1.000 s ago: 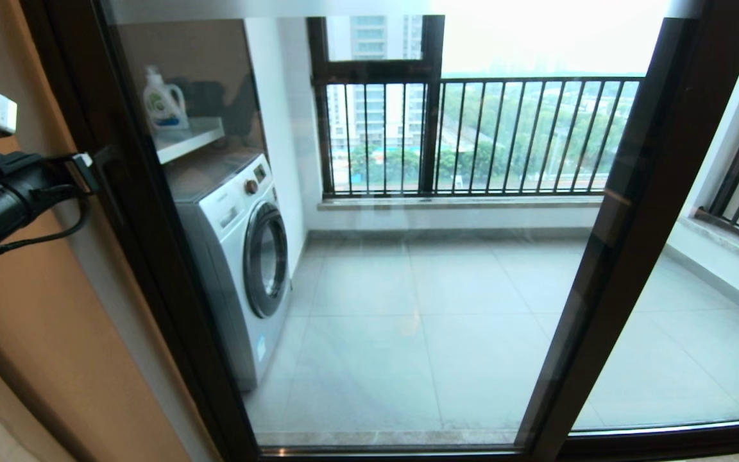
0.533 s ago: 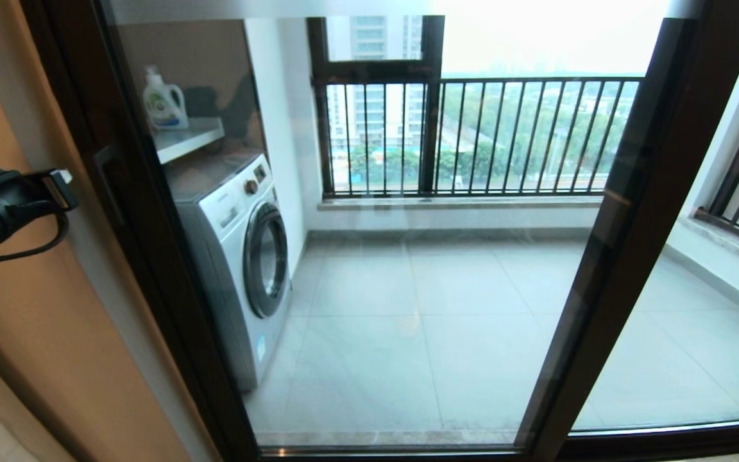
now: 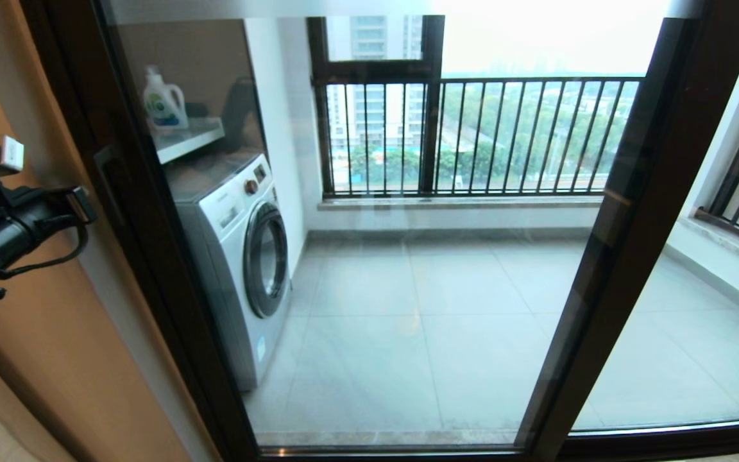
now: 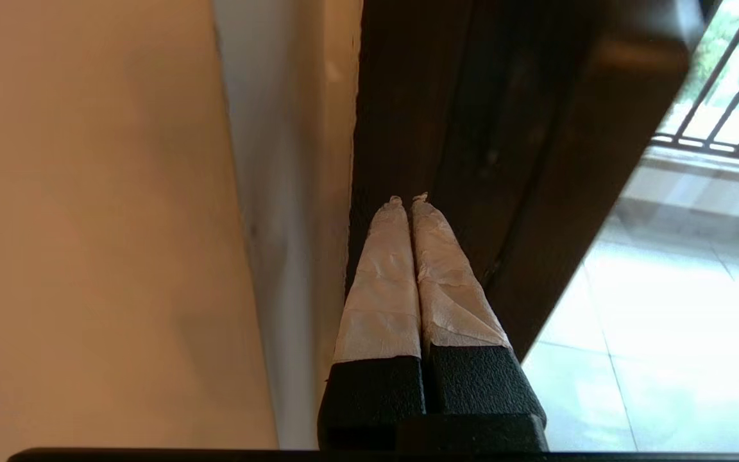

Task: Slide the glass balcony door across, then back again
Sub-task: Close the slid door

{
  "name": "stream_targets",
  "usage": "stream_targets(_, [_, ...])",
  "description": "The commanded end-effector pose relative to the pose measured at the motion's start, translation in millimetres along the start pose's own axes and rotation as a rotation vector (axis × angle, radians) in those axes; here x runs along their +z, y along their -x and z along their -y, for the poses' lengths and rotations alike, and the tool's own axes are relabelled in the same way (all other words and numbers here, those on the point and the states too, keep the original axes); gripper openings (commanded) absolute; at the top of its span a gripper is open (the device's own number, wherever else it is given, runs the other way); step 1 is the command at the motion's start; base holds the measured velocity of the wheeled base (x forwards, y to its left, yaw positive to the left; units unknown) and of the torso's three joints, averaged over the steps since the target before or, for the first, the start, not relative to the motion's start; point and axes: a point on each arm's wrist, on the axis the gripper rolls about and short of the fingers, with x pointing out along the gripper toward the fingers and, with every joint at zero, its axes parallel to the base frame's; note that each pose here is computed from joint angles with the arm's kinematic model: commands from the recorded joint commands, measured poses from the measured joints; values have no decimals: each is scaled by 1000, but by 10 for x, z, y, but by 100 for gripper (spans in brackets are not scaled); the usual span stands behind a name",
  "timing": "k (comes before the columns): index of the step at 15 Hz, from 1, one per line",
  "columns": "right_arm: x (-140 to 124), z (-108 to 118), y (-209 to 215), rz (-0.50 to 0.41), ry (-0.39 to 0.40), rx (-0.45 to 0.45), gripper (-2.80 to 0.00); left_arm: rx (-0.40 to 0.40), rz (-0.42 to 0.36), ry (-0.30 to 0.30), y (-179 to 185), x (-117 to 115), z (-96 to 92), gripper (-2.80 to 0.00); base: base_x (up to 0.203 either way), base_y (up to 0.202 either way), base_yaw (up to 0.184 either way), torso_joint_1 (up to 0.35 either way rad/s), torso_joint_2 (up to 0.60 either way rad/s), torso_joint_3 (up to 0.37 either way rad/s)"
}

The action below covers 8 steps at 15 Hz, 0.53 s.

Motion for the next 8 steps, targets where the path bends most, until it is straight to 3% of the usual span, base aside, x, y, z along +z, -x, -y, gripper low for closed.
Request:
stream_targets(1, [-1,0,-1,-2,0,1,-280,-6,-26,4,-109,-134,-2,-280,0,0,0,0,0,0])
stream_targets(5, [0,0,-1,-1,0,0,-280,-53,-30,2,-121,-145,179,-280,0,0,0,0,0,0])
stream_targets(8, [-1,0,-1,-2,0,1,-280,-84,-21,-37,-121,-123,297,-280,0,0,0,0,0,0])
